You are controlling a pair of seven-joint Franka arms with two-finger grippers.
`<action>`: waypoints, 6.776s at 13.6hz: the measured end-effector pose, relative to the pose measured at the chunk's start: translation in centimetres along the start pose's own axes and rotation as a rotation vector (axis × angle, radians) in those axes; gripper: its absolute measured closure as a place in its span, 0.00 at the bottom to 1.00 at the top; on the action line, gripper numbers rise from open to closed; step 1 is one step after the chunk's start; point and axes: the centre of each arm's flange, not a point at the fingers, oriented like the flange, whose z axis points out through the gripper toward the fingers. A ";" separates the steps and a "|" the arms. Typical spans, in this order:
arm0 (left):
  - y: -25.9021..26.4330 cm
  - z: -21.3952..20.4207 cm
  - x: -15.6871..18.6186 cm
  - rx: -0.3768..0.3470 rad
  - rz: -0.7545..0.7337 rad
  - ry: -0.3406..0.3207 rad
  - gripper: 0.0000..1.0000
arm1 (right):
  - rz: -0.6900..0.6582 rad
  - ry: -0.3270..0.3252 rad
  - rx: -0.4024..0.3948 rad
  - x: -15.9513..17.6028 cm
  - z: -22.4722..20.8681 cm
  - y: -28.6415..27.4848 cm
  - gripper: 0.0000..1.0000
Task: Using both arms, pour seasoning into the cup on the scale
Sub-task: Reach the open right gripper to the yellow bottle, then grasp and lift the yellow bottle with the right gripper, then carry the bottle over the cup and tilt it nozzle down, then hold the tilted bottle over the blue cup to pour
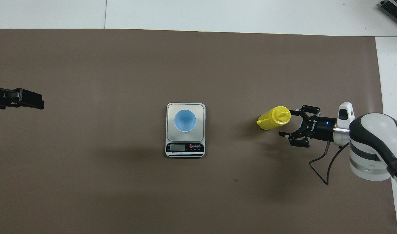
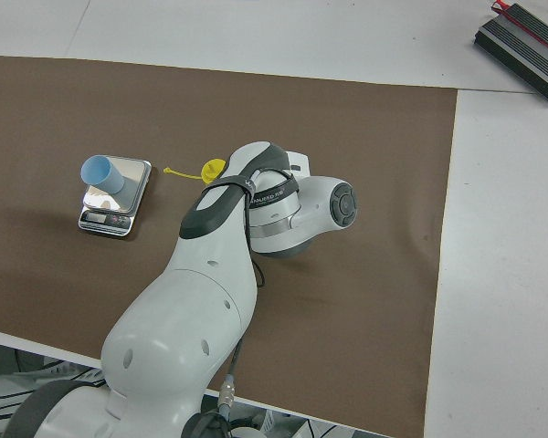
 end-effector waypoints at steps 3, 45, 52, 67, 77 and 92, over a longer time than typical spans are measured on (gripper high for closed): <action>0.2 0.1 0.0 -0.019 -0.001 -0.004 0.00 | 0.017 0.019 -0.012 0.5 1.9 -0.6 0.00; 0.2 0.3 0.0 -0.036 0.049 -0.006 0.00 | -0.202 -0.634 -0.510 23.9 11.8 -11.9 0.39; 0.2 0.3 0.0 -0.036 0.049 -0.006 0.00 | -0.346 -0.778 -0.751 26.9 12.3 -13.4 0.39; 0.2 0.3 0.0 -0.036 0.049 -0.006 0.00 | -0.890 -1.121 -0.966 24.1 22.2 -19.7 0.39; 0.2 0.3 0.0 -0.036 0.049 -0.007 0.00 | -1.034 -1.249 -1.131 24.3 23.2 -22.6 0.39; 0.2 0.3 0.0 -0.036 0.049 -0.007 0.00 | -1.013 -1.202 -1.189 22.2 25.2 -22.8 0.39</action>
